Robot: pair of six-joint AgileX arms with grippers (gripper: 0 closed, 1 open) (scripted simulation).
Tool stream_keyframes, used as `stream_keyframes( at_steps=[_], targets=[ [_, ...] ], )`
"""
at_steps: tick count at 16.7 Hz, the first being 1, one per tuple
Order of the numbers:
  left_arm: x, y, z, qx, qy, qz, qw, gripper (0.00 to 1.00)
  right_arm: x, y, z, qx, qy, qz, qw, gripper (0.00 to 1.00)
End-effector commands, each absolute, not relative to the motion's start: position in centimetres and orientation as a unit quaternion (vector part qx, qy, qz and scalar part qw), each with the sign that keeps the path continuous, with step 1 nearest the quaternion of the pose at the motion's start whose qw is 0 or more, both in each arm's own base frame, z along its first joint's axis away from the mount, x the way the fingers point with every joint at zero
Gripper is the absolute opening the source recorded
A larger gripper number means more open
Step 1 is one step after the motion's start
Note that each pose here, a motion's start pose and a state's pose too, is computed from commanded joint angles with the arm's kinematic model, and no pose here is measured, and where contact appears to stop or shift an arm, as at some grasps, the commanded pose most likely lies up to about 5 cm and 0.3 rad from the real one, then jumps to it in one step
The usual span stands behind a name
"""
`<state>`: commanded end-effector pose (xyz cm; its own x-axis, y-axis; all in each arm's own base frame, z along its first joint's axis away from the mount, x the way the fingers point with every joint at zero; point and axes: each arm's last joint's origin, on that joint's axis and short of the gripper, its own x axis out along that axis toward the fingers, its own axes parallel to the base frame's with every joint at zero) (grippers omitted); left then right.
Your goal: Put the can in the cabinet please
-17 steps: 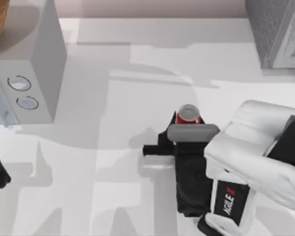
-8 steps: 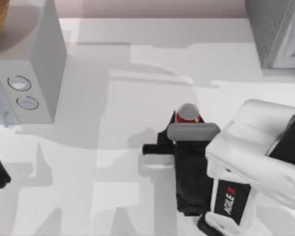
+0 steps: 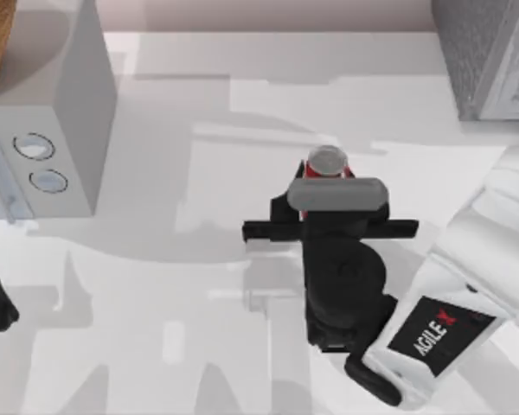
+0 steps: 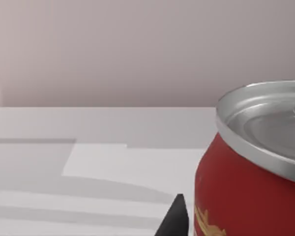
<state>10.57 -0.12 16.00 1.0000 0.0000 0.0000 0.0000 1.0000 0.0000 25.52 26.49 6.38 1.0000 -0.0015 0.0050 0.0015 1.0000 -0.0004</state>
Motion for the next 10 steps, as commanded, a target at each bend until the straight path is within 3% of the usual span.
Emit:
stream_keyframes(
  at_steps=[10],
  targets=[
    [10.6, -0.1, 16.0, 0.0, 0.0, 0.0, 1.0, 1.0, 25.5, 26.2, 12.7, 0.004, -0.004, -0.005, 1.0, 0.0]
  ],
)
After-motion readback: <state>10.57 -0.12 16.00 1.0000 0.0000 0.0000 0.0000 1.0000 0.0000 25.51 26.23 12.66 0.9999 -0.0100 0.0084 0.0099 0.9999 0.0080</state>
